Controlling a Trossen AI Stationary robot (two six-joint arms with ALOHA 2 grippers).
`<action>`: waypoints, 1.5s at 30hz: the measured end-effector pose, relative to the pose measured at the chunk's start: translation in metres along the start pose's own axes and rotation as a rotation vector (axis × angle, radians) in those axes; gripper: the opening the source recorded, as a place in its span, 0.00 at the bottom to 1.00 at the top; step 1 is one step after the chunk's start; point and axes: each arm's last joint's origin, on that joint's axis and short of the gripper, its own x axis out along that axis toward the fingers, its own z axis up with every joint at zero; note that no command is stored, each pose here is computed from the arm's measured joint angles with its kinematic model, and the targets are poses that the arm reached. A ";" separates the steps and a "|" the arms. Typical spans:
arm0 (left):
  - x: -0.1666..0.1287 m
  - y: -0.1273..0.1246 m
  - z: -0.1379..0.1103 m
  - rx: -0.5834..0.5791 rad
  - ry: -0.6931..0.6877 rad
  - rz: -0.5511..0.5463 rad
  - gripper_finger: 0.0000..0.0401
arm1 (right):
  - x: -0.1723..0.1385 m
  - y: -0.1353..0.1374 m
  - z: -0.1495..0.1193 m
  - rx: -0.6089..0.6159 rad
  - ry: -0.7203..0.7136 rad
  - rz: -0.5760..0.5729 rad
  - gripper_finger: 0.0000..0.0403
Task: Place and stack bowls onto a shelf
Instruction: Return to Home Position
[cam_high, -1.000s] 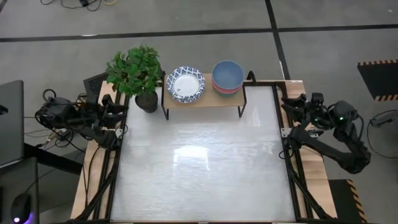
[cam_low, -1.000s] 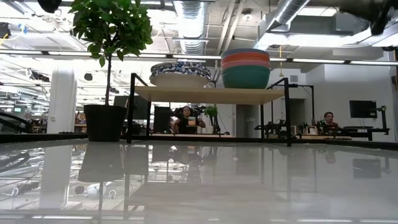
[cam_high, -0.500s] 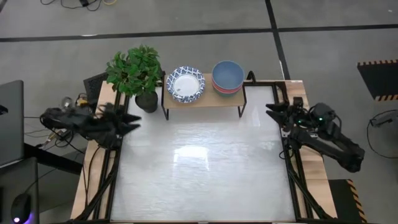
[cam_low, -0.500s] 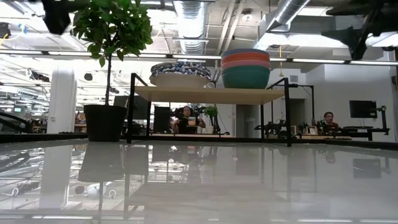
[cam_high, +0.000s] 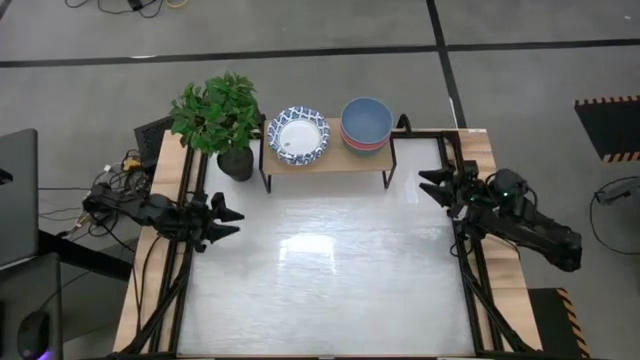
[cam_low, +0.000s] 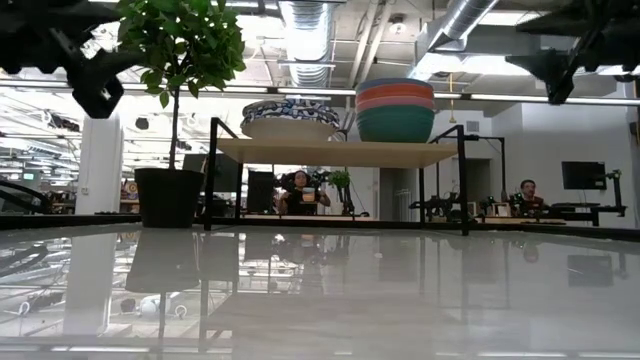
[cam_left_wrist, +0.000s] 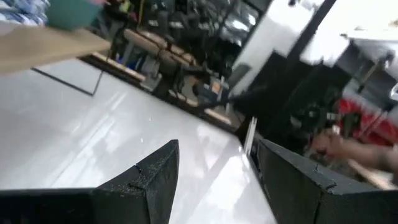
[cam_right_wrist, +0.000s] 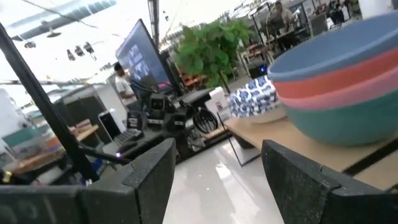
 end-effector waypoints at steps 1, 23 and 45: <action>0.001 0.000 -0.002 0.013 0.019 -0.001 0.51 | 0.001 -0.002 -0.003 -0.004 0.008 -0.005 0.66; -0.002 0.010 -0.014 0.042 0.132 0.122 0.51 | 0.013 -0.035 -0.066 0.152 0.186 -0.114 0.66; -0.001 0.004 -0.010 0.200 0.138 -0.026 0.51 | 0.014 -0.023 -0.063 -0.243 0.222 0.280 0.66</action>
